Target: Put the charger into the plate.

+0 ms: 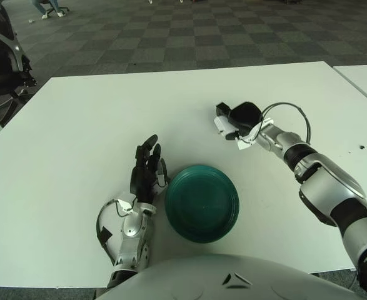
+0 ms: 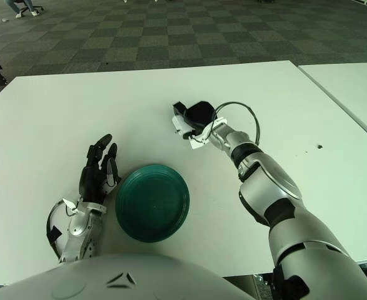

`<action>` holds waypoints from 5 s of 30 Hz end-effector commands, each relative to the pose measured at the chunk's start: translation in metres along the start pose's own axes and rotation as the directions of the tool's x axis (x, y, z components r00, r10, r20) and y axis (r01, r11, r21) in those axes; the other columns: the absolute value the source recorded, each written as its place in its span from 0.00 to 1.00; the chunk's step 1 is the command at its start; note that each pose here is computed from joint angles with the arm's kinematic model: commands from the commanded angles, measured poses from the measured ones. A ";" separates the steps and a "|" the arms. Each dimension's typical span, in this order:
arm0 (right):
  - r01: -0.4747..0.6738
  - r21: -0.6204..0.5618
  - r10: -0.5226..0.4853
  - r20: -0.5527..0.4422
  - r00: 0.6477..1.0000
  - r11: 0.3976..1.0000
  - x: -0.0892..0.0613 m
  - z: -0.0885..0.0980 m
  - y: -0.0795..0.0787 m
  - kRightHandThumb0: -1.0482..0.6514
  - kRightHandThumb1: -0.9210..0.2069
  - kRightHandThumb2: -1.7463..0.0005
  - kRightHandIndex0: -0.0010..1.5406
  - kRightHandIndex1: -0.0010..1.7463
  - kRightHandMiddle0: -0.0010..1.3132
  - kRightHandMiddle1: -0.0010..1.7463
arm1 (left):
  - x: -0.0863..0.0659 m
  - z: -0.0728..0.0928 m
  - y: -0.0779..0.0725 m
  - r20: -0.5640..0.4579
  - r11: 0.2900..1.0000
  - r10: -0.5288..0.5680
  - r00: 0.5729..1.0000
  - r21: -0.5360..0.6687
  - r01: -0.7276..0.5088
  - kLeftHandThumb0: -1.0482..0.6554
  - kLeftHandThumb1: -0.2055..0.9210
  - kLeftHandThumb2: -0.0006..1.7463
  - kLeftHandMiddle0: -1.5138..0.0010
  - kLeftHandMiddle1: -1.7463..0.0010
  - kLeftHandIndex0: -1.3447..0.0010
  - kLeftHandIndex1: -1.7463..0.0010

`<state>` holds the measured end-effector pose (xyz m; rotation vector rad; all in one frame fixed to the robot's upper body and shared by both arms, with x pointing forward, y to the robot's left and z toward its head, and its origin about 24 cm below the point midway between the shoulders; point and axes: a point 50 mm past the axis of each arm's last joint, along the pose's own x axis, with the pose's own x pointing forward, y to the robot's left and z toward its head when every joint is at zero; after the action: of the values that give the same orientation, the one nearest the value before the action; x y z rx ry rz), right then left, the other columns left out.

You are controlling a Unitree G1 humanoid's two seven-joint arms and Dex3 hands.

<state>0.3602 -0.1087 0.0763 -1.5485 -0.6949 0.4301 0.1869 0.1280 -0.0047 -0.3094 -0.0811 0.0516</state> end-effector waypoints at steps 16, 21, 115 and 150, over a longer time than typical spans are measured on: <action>0.306 0.274 -0.377 0.256 0.890 0.911 -0.014 0.052 -0.082 0.35 0.45 0.31 0.71 1.00 0.41 1.00 | -0.018 -0.022 0.004 -0.109 0.998 0.061 0.992 -0.028 -0.065 0.15 1.00 0.50 0.81 1.00 1.00 0.55; 0.253 0.334 -0.366 0.336 0.868 0.908 -0.016 0.066 -0.082 0.36 0.43 0.33 0.74 1.00 0.40 1.00 | -0.018 -0.020 0.005 -0.105 0.998 0.061 0.993 -0.017 -0.063 0.15 1.00 0.51 0.82 1.00 1.00 0.54; -0.121 0.180 0.012 0.510 0.860 0.976 -0.057 0.103 -0.038 0.00 0.00 0.42 0.01 0.00 0.00 0.00 | -0.016 -0.015 0.003 -0.095 0.991 0.111 0.989 -0.063 -0.118 0.16 1.00 0.52 0.88 1.00 1.00 0.71; 0.719 0.656 -0.065 -0.747 0.661 -0.227 -0.119 0.033 0.026 0.12 0.00 0.57 0.13 0.00 0.01 0.47 | -0.022 -0.007 0.016 -0.112 0.992 0.107 0.988 0.081 -0.098 0.16 1.00 0.54 0.80 0.99 1.00 0.56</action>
<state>0.2523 -0.1570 0.0286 0.2241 -0.2483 -0.0537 0.1736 0.1374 -0.0035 -0.2453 -0.0449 0.1086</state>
